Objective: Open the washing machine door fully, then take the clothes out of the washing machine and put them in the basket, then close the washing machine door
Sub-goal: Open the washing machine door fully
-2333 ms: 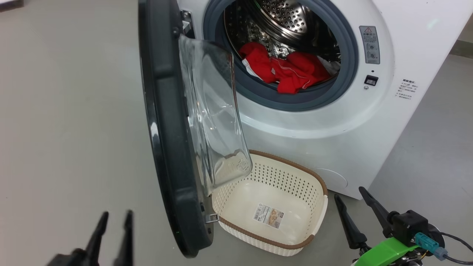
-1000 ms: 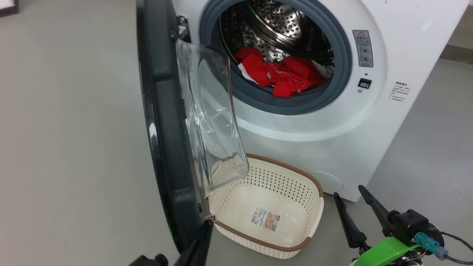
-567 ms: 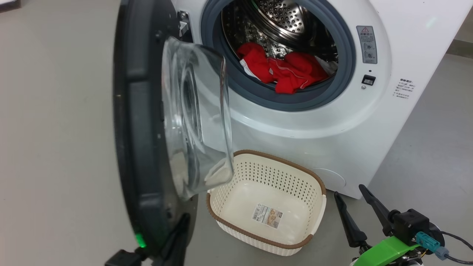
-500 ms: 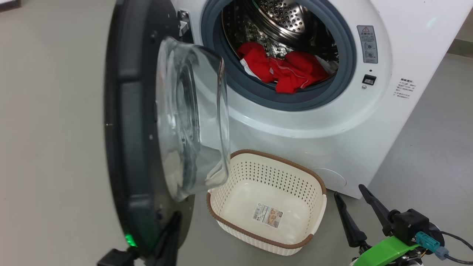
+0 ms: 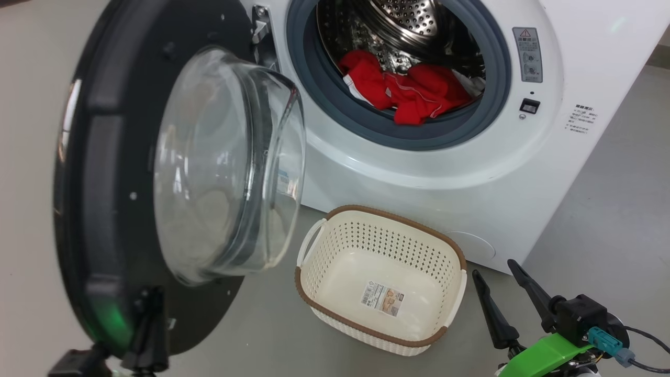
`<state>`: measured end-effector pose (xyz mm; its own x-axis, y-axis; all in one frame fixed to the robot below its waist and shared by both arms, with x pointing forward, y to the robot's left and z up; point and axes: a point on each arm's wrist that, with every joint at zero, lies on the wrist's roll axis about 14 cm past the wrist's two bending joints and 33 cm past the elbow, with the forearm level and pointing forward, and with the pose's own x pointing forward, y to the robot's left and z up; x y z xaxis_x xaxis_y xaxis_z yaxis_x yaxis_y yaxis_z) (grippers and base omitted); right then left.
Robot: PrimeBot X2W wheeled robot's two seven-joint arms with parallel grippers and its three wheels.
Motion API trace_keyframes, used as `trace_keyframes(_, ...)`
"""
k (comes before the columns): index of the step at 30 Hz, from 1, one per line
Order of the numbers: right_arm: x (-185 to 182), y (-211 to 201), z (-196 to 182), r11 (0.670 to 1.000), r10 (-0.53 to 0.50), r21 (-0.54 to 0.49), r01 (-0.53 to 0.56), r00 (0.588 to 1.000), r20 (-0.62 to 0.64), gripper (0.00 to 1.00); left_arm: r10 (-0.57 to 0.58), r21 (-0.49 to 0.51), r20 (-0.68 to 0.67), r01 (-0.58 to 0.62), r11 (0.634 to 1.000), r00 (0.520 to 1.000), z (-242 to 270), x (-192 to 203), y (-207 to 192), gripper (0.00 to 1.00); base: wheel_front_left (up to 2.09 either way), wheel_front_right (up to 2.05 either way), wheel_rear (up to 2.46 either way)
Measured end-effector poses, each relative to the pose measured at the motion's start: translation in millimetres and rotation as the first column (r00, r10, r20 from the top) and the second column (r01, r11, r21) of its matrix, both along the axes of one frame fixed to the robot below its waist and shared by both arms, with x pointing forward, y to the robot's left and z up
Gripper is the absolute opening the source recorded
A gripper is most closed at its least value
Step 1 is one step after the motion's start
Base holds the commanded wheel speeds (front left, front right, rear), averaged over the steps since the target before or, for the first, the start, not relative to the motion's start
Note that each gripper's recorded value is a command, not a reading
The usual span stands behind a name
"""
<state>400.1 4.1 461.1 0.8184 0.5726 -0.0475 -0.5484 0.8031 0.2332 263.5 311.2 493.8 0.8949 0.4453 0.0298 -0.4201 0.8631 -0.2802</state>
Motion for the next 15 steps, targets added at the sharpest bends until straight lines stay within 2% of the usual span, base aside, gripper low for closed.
trace_keyframes(15, 10, -3, -11, 1.000, -0.008, -0.004, 0.008, 1.000, -0.021, 1.00, 0.179, 0.075, -0.042, -0.176, 0.982, 0.983, 6, -3, 78, 0.00, 0.00, 0.00, 0.00)
